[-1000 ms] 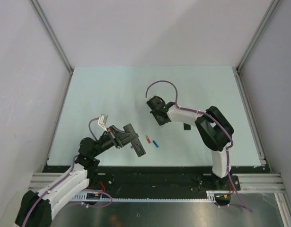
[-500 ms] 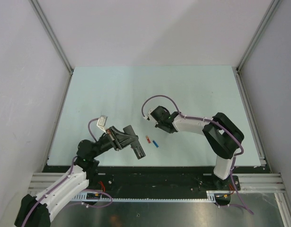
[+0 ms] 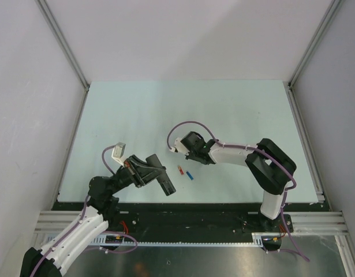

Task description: Load the batteries into the remote control

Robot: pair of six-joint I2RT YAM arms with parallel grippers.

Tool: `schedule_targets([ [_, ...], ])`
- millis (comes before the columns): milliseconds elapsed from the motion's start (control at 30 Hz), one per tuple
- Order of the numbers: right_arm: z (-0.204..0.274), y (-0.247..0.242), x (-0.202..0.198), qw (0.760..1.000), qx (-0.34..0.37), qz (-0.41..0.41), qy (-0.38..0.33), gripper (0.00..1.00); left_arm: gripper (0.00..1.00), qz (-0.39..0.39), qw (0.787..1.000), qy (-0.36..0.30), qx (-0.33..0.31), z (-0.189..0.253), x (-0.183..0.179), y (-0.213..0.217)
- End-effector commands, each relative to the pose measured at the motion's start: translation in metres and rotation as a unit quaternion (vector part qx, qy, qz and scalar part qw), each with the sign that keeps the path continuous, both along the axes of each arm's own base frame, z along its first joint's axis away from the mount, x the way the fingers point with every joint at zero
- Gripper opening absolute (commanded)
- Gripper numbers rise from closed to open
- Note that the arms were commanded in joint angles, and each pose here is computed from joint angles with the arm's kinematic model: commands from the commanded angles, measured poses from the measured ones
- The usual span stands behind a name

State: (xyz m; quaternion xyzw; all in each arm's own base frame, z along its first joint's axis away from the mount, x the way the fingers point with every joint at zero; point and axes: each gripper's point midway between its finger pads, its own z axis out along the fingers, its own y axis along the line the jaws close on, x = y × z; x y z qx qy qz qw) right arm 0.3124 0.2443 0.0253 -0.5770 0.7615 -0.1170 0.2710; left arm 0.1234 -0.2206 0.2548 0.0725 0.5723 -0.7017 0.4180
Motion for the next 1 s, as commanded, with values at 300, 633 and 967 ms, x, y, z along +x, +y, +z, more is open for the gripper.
schedule_targets([
  [300,0.005,0.009,-0.003,0.999,0.032,-0.027,-0.009,0.42,0.0,-0.003,1.0,0.026,0.013,-0.035,-0.003,0.0],
  [633,0.103,-0.008,0.04,0.938,0.218,-0.229,-0.144,0.48,0.0,-0.006,1.0,0.026,0.012,-0.036,-0.005,0.001],
  [967,0.154,0.003,0.022,0.748,0.487,-0.444,-0.076,0.83,0.0,0.02,0.997,0.078,0.005,-0.05,0.009,0.003],
])
